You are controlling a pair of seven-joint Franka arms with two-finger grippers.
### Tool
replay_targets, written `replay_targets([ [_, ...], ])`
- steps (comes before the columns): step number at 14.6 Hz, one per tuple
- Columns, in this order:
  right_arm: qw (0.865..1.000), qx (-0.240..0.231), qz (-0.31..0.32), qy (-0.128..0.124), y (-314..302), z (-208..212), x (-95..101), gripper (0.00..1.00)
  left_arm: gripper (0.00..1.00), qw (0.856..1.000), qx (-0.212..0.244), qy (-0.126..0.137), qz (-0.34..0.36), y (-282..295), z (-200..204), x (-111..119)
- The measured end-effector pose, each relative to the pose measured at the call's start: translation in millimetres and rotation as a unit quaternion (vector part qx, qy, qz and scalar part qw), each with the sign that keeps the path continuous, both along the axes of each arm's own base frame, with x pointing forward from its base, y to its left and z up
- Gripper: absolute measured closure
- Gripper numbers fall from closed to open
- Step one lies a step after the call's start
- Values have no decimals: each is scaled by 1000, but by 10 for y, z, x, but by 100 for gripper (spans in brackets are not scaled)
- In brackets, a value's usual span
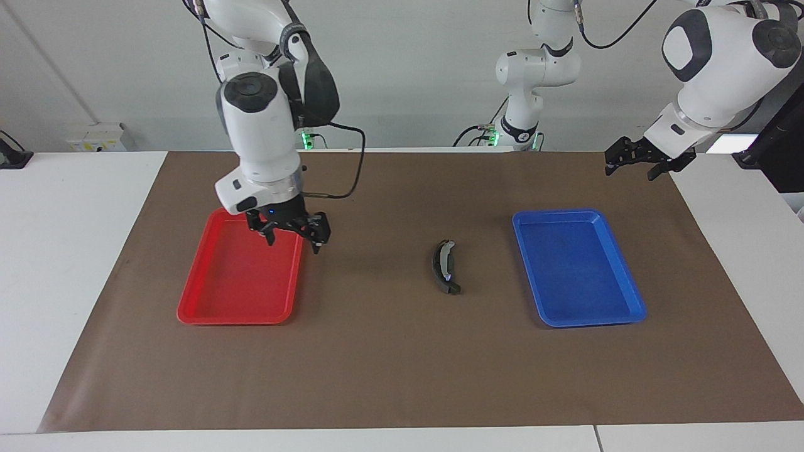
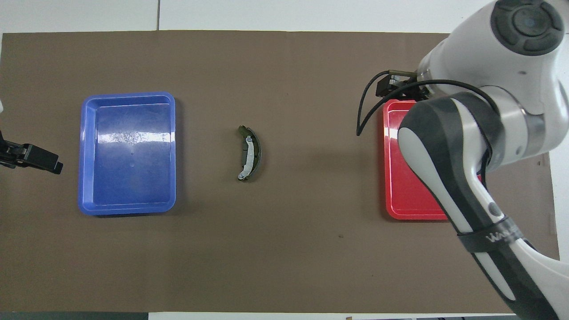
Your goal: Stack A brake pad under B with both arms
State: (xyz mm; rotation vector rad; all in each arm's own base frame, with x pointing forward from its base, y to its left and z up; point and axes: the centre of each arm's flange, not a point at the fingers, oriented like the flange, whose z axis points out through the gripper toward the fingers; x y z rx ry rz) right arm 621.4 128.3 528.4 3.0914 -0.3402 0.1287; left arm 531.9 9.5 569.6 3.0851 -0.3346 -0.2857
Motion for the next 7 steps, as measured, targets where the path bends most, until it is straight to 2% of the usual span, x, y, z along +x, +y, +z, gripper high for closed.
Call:
replay_targets([
  [1, 1000, -2, 0, 5, -222, 97, -31, 0, 1, 1000, 0, -4, 0, -3, 7, 10],
  [3, 1000, -4, 4, 16, -607, 290, -127, 0, 1, 1000, 1, -31, -1, -7, 45, 73],
  [7, 999, -5, 20, 45, -1097, 649, -439, 0, 1, 997, 1, -73, -2, -16, 109, 170],
])
